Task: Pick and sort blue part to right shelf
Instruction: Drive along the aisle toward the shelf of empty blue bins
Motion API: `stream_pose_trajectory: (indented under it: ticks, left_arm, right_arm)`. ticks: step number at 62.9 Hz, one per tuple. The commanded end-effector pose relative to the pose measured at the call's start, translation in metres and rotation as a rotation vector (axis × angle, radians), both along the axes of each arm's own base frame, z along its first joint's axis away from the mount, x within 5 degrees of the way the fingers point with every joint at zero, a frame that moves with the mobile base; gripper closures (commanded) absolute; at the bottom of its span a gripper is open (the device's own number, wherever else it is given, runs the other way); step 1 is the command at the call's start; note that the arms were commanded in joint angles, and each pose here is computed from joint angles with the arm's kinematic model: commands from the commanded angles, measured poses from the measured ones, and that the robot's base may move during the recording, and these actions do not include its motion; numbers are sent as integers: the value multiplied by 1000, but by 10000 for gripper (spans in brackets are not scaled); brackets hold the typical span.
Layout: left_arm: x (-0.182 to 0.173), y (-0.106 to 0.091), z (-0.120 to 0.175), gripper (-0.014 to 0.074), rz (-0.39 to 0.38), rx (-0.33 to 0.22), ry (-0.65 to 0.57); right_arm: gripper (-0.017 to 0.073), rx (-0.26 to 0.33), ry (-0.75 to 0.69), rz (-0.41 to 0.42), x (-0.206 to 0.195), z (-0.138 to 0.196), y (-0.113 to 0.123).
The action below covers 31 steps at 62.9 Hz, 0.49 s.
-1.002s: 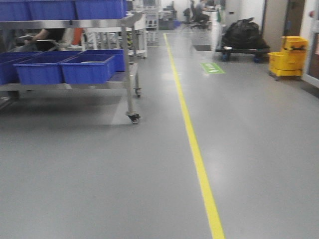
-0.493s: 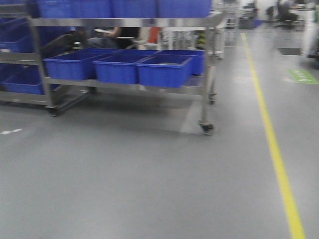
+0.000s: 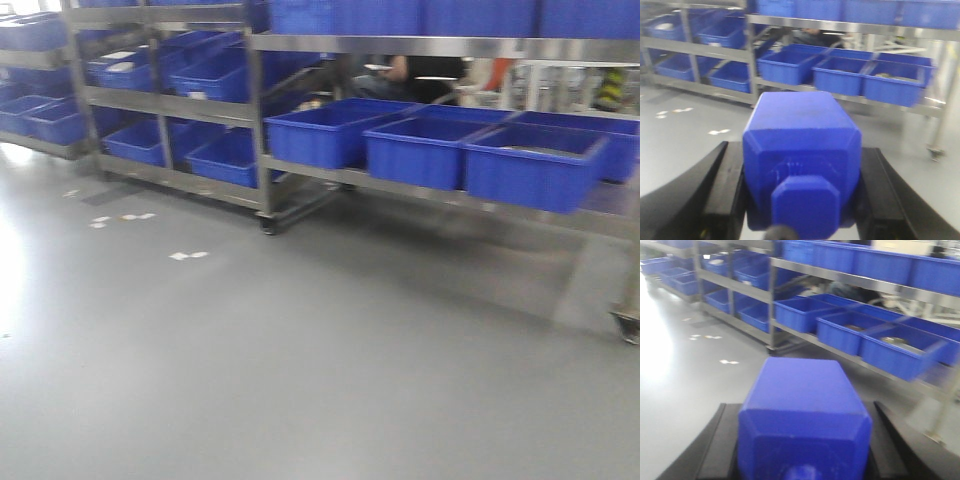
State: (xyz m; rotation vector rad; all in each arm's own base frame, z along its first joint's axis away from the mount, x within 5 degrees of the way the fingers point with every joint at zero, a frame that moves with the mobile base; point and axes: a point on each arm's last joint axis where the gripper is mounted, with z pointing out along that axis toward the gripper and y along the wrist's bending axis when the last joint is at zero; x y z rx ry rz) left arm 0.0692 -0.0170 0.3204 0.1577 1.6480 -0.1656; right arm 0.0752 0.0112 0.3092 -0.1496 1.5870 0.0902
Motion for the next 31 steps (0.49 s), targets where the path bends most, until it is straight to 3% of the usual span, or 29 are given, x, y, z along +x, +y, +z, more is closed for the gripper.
stream_pose_trajectory:
  ticks: [1,31]
  left_arm:
    - [-1,3,19,262,29,-33,-105]
    - [-1,3,19,262,29,-33,-105]
  right_arm:
    - [166,-7,-115,3,-1,18,0]
    - [166,-7,-115,3,-1,18,0]
